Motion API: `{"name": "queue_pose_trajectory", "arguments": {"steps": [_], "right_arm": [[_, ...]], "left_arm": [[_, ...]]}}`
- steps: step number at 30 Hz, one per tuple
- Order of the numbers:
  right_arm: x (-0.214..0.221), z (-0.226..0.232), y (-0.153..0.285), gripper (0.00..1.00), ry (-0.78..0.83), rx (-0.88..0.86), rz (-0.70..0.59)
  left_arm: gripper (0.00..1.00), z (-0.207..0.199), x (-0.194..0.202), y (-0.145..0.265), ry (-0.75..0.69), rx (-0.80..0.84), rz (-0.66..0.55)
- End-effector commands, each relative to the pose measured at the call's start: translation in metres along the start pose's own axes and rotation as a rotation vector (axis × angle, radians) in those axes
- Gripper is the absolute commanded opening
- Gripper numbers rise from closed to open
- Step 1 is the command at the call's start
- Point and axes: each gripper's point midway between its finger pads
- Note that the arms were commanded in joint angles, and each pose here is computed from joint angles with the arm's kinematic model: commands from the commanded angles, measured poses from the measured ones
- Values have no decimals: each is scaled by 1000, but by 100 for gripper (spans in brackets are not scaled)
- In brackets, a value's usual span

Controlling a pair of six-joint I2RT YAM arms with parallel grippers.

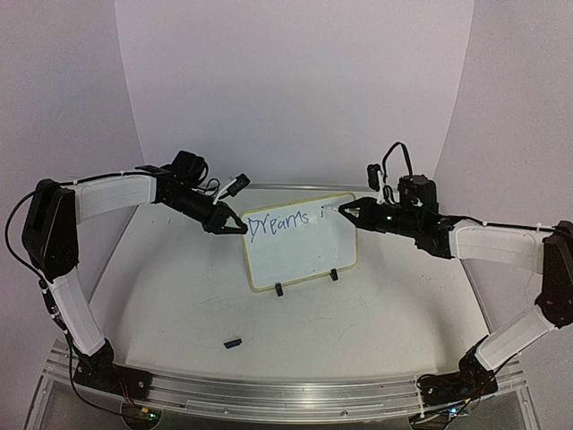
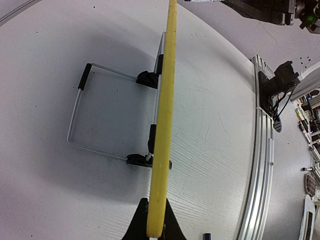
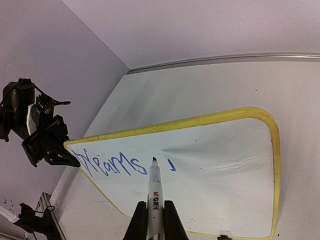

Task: Write a sentence on the whiteboard

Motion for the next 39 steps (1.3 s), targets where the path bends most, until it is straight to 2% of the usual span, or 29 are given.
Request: {"name": "queue_pose_trajectory", "arguments": {"steps": [1, 15, 25, 39], "right_arm": [[-21, 12, -3, 0, 27, -15, -52], [-21, -2, -13, 0, 17, 29, -57], [-24, 7, 10, 0, 33, 15, -94], [-10, -11, 1, 0, 12, 63, -55]], "left_arm": [[0, -1, 10, -8, 11, -2, 60], [0, -1, 11, -9, 10, -2, 63], [0, 0, 12, -10, 14, -1, 66], [0, -1, 13, -11, 15, 1, 68]]}}
Point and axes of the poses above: each gripper's point midway between its finger pads, its own y axis back along the fingers, its own z axis along the line the jaws close on, x = y × z, and after that the axes turned 12 degrees about -y, right-handed
